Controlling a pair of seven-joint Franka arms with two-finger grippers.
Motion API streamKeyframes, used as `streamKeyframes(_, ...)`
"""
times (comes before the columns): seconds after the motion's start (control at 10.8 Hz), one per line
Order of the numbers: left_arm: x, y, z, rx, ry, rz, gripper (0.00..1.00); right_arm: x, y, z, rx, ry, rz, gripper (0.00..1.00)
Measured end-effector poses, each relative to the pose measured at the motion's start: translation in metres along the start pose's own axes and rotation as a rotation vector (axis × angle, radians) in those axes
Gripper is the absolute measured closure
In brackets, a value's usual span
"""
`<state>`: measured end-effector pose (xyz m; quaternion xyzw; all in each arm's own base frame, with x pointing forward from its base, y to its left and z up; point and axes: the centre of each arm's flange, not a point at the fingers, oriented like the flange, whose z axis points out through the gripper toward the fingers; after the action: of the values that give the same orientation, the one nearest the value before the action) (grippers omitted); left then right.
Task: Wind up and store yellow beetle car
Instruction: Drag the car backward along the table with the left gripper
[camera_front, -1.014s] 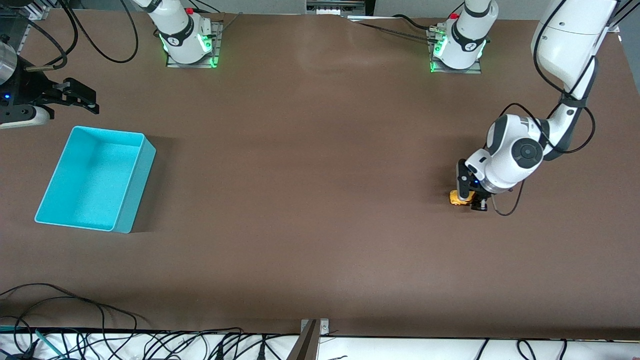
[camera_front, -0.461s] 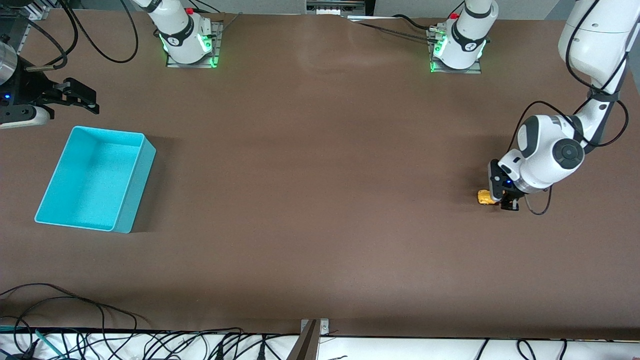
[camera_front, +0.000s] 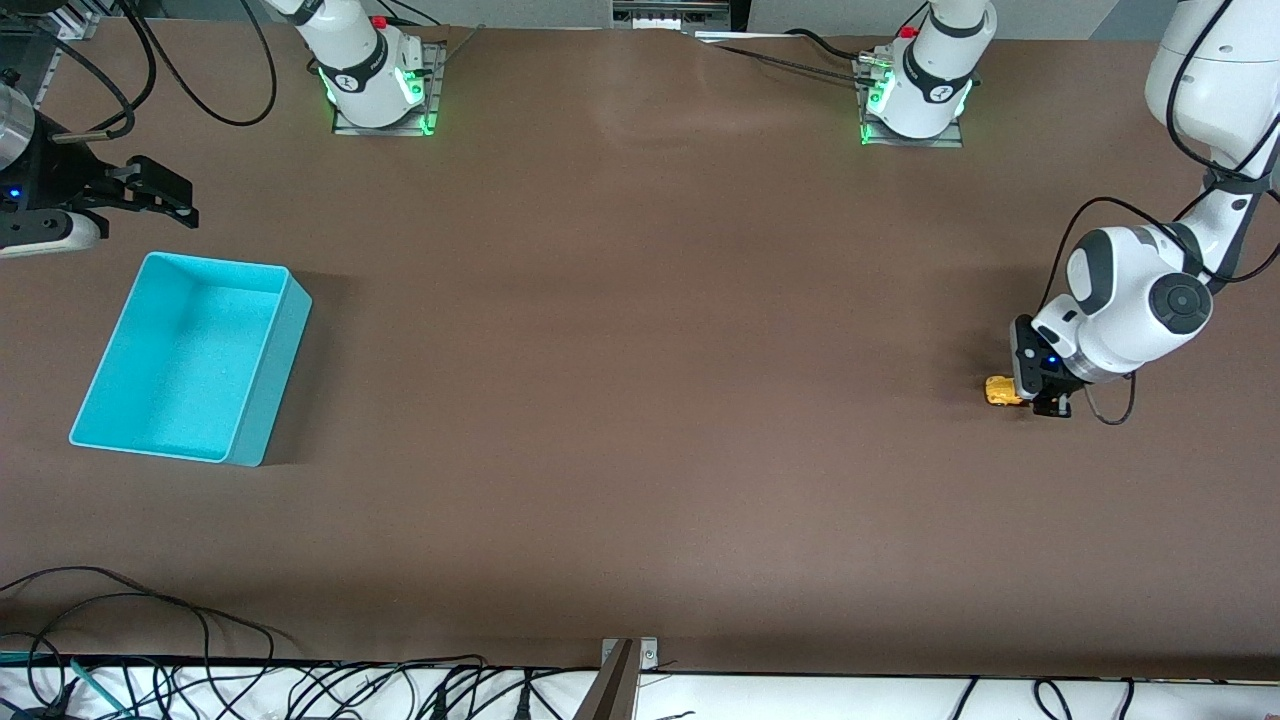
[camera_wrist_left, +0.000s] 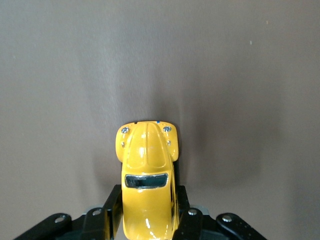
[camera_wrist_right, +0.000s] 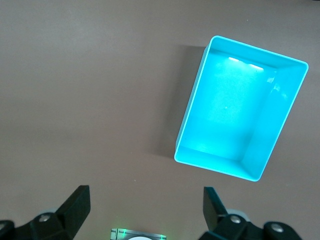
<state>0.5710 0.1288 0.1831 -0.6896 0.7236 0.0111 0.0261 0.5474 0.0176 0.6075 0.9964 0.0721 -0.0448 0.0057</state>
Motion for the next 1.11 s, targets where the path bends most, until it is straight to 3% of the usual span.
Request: streamKeyframes(1.11, -0.044, 0.005, 0.002, 0.008, -0.004, -0.013, 0.54, 0.0, 0.0, 0.0, 0.0, 0.0, 0.0, 0.0)
